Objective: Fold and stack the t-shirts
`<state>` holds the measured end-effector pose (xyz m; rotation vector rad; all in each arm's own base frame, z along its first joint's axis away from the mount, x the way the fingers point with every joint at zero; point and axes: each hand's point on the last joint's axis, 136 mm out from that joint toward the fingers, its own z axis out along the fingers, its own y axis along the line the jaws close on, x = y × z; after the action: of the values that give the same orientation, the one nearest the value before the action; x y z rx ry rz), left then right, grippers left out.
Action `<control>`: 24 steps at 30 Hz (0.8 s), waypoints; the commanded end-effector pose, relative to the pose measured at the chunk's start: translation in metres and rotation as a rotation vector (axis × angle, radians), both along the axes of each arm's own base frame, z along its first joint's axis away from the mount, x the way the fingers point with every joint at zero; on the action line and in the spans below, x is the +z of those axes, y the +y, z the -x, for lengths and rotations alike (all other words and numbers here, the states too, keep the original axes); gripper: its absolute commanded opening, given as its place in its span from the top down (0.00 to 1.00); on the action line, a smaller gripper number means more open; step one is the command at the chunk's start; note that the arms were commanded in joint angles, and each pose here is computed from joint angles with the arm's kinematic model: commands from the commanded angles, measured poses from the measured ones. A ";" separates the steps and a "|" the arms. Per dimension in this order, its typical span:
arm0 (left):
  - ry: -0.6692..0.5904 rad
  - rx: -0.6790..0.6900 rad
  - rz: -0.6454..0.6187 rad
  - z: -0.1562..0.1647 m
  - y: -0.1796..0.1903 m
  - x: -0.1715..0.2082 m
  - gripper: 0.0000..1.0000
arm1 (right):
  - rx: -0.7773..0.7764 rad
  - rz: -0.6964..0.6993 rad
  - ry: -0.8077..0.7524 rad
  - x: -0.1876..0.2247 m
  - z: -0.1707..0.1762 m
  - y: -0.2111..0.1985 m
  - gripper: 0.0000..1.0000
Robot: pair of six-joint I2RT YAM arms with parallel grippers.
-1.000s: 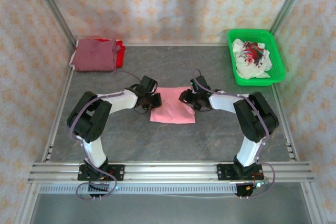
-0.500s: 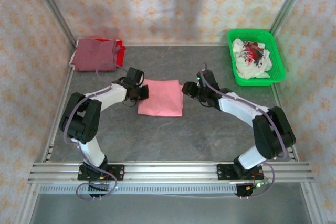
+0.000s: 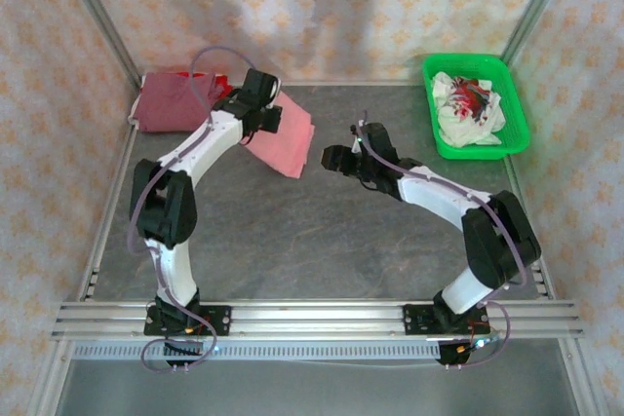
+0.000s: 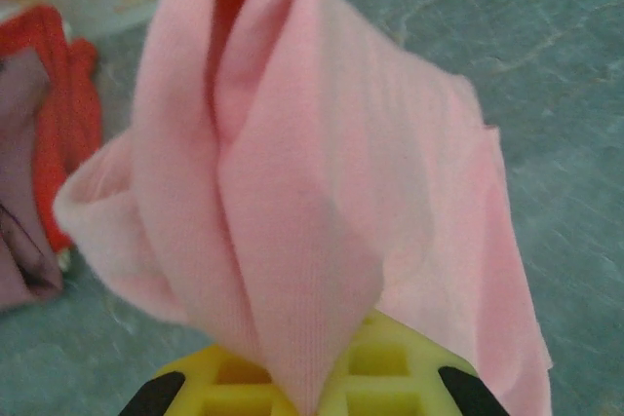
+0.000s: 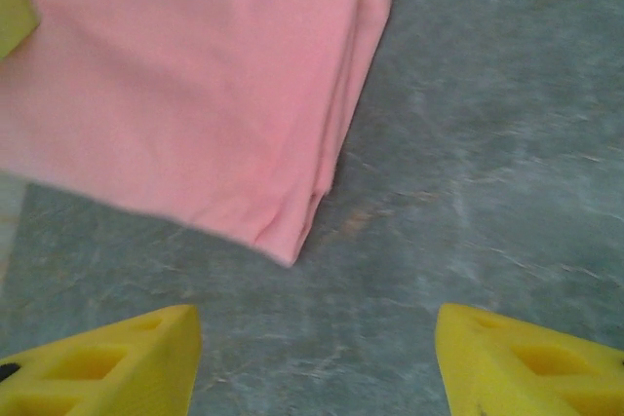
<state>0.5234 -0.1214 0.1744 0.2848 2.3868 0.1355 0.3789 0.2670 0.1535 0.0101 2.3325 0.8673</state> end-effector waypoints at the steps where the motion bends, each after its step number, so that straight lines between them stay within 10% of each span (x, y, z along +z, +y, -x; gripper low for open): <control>1: 0.022 -0.002 -0.174 -0.019 0.045 0.005 1.00 | 0.053 -0.042 -0.062 0.023 -0.009 0.015 0.35; 24: -0.238 0.129 0.041 -0.109 0.175 0.107 1.00 | 0.110 -0.068 0.083 0.001 0.017 0.032 0.24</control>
<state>0.6279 0.0443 0.2691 0.1367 2.2089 0.2429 0.3668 0.2958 0.1588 -0.0663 2.3683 1.0091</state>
